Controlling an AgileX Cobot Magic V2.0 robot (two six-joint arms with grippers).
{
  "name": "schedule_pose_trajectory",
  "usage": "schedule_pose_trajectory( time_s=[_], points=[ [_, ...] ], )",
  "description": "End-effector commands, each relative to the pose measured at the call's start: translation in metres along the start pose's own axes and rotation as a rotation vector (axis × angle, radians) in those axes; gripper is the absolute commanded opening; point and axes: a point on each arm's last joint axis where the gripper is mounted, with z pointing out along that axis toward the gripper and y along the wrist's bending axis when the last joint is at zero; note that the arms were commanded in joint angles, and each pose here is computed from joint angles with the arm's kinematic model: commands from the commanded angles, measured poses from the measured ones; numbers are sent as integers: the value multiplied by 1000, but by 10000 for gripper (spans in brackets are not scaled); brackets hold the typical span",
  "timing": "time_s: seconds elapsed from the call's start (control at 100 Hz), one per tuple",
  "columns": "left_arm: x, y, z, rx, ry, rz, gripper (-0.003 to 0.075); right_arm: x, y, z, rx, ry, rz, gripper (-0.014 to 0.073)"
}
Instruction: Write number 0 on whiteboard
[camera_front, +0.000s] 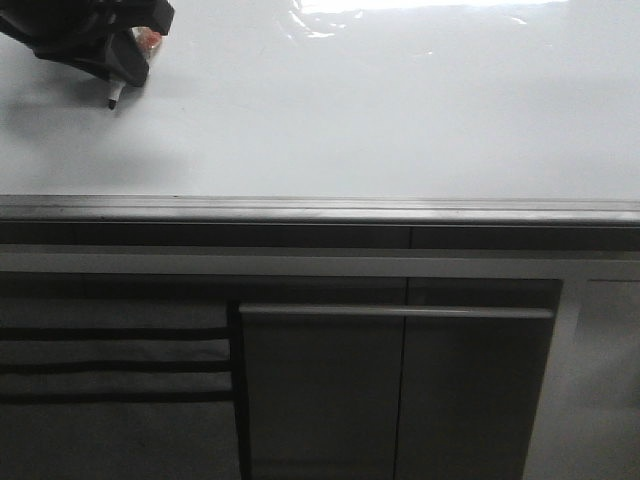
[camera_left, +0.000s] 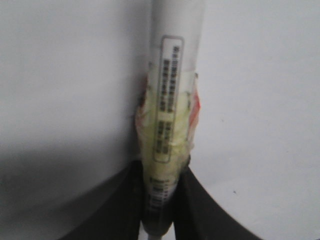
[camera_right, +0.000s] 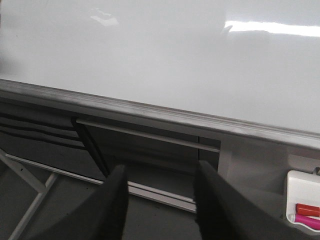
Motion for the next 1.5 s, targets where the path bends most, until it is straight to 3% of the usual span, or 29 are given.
schedule_pose_trajectory(
  time_s=[0.0,0.12,0.29,0.6,0.78,0.89,1.15,1.33,1.49],
  points=[
    [-23,2,-19,-12,-117,32,6,-18,2,-4,-8,-110,-13,278],
    [-23,-5,-33,-13,-77,185,-8,-26,3,-11,-9,-103,-14,278],
    [-22,-34,-76,59,-22,406,-11,-41,6,-15,-27,-64,-2,278],
    [8,-95,-144,319,157,770,-11,-61,37,14,-285,129,-258,278],
    [23,-129,-159,459,195,853,-11,-70,54,36,-441,312,-511,278],
    [29,-143,-165,506,188,897,-11,-76,65,47,-545,341,-601,278],
    [32,-151,-168,532,183,921,-11,-91,91,53,-767,232,-780,279],
    [32,-151,-168,532,183,921,-11,-93,110,57,-804,141,-871,279],
    [32,-151,-168,532,183,921,-11,-94,123,70,-787,95,-873,279]
  ],
)
